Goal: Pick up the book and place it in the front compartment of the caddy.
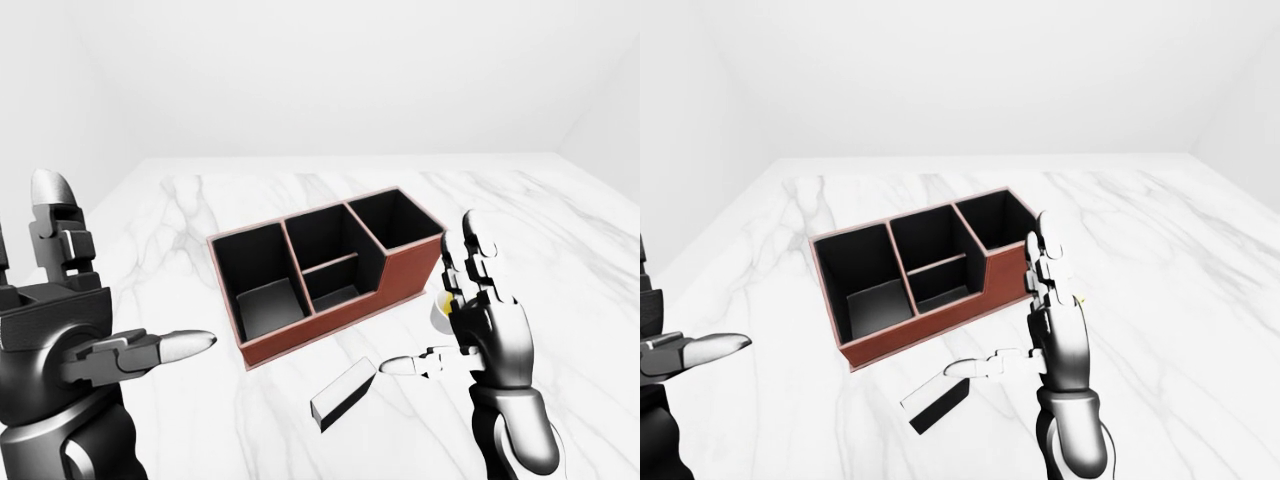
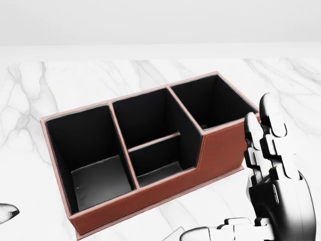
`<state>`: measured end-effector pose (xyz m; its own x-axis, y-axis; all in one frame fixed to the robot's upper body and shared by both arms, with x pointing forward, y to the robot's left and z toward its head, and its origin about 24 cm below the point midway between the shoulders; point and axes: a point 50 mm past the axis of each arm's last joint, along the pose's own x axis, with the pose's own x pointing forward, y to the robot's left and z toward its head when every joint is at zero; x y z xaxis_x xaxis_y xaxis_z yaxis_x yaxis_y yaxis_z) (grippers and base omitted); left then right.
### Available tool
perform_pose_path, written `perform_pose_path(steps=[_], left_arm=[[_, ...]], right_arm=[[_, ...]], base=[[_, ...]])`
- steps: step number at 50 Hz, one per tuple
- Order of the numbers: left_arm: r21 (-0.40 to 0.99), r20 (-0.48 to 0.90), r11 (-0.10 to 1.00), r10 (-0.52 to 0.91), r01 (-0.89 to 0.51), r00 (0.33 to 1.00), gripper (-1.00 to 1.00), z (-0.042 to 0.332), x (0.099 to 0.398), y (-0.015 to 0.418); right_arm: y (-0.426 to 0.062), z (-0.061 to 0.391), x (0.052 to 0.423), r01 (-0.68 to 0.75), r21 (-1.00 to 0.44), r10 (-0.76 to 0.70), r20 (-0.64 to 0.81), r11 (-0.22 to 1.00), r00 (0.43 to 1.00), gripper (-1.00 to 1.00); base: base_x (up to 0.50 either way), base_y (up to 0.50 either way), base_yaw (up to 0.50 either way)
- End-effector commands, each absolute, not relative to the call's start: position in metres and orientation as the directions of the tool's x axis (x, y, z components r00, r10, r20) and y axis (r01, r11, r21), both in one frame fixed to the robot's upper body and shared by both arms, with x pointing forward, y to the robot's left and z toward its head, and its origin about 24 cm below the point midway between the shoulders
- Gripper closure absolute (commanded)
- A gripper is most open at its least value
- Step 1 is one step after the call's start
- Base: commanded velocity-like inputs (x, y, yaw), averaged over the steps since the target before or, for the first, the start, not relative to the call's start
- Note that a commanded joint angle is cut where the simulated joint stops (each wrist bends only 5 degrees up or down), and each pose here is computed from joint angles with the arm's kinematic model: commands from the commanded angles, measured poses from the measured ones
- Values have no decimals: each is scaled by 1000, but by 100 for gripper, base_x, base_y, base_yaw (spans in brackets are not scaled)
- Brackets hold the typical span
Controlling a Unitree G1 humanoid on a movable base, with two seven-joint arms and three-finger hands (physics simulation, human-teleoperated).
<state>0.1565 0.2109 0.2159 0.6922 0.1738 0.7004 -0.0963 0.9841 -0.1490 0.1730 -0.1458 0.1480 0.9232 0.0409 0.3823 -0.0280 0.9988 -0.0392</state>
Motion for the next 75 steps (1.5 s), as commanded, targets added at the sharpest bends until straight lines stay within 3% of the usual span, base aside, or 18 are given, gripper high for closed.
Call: perform_pose_path(steps=[1, 9, 19, 25, 28, 31, 43, 48, 55, 75], left_arm=[[-137, 644, 982, 189, -131, 741, -100, 203, 171, 209], [-138, 648, 981, 192, -134, 737, -100, 204, 171, 210], [-138, 641, 982, 190, -132, 744, -100, 202, 172, 209], [-138, 645, 981, 192, -134, 740, -100, 203, 172, 210], [-140, 647, 981, 194, -136, 738, -100, 204, 171, 211], [-139, 640, 981, 193, -135, 744, -100, 202, 172, 210], [-141, 644, 981, 195, -135, 739, -100, 203, 172, 210], [-142, 642, 981, 195, -135, 741, -100, 203, 173, 211], [-145, 646, 980, 199, -137, 737, -100, 204, 172, 212], [-141, 641, 980, 196, -137, 742, -100, 202, 172, 211]], right_arm=[[-143, 144, 175, -36, -24, 43, 366, 999, 930, -100], [-147, 151, 172, -29, 20, 19, 395, 999, 918, -100], [-156, 155, 166, -10, -32, 22, 405, 999, 914, -100], [-156, 185, 156, 16, -201, 94, 525, 979, 846, -100], [-156, 205, 147, 35, -281, 147, 601, 959, 786, -100], [-157, 209, 148, 55, -334, 170, 607, 941, 777, -100], [-154, 211, 157, 67, -555, 254, 480, 829, 840, -100], [-155, 215, 161, 142, -552, 176, 483, 822, 858, -100], [-154, 234, 166, 267, -567, 114, 547, 779, 830, -100], [-151, 237, 166, 258, -707, 229, 515, 658, 826, -100]], base=[[50, 0, 0], [19, 0, 0], [0, 0, 0], [0, 0, 0], [0, 0, 0], [0, 0, 0], [0, 0, 0], [0, 0, 0], [0, 0, 0], [0, 0, 0]])
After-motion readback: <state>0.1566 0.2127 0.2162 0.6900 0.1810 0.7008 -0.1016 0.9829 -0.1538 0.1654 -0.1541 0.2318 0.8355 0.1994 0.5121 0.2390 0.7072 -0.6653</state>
